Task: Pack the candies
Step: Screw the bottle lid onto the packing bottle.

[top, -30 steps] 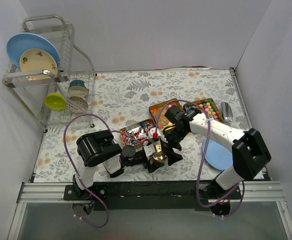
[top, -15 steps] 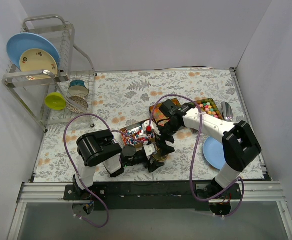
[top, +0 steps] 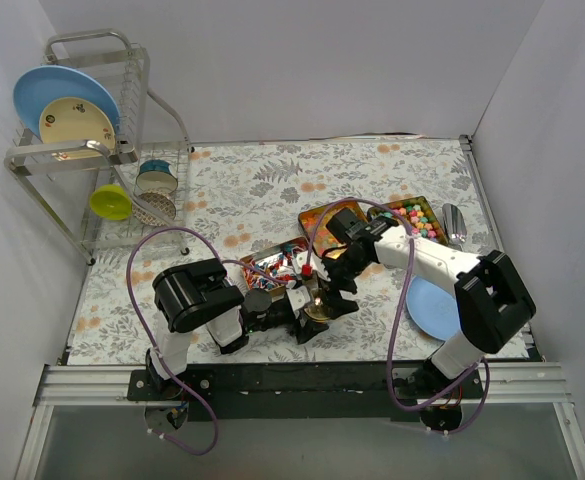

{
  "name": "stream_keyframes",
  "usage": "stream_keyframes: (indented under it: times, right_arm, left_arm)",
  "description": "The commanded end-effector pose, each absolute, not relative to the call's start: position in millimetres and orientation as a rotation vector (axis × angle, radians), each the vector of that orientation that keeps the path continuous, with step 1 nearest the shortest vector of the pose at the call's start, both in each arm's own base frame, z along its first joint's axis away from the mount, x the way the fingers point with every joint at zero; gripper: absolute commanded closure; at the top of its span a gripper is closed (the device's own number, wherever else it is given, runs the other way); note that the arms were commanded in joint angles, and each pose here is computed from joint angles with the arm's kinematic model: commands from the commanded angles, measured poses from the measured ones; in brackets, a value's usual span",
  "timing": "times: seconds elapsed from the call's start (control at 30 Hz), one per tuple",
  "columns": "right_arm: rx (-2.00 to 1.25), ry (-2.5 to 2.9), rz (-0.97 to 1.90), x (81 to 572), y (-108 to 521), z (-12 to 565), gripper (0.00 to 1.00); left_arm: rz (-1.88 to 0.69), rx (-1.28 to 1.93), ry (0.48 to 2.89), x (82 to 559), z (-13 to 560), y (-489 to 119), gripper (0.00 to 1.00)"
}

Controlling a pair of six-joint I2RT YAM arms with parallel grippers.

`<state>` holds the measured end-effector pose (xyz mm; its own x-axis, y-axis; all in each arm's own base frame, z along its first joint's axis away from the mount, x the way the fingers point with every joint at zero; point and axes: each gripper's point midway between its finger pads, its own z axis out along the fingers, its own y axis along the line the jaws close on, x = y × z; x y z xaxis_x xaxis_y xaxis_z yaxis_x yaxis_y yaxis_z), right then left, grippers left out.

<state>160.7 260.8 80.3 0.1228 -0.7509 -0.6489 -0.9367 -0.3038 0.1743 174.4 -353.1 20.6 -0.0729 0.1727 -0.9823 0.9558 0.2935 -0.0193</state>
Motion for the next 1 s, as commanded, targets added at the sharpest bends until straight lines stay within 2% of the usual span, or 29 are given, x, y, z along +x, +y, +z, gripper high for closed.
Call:
stream_keyframes:
  times: [0.0,0.33,0.53,0.67,0.8,0.97]
  right_arm:
    - [-2.152,1.741,0.988,132,235,81,0.05]
    - [-2.134,1.816,1.06,92,205,101,0.08]
    - [-1.858,1.828,0.917,159,229,129,0.07]
    - [-1.854,1.75,0.889,190,252,139,0.06]
    - [-1.93,1.705,0.973,198,269,126,0.06]
    - [-2.123,1.565,1.071,178,280,111,0.05]
  left_arm:
    - [-0.885,1.012,1.632,186,-2,-336,1.0]
    - [-0.897,1.031,1.636,183,-6,-338,1.0]
    - [-0.919,1.073,1.628,177,-9,-339,1.0]
    - [-0.96,1.096,1.629,170,-9,-342,1.0]
    - [-0.953,1.102,1.627,170,-10,-341,1.0]
    - [-0.95,1.102,1.622,171,-9,-341,1.0]
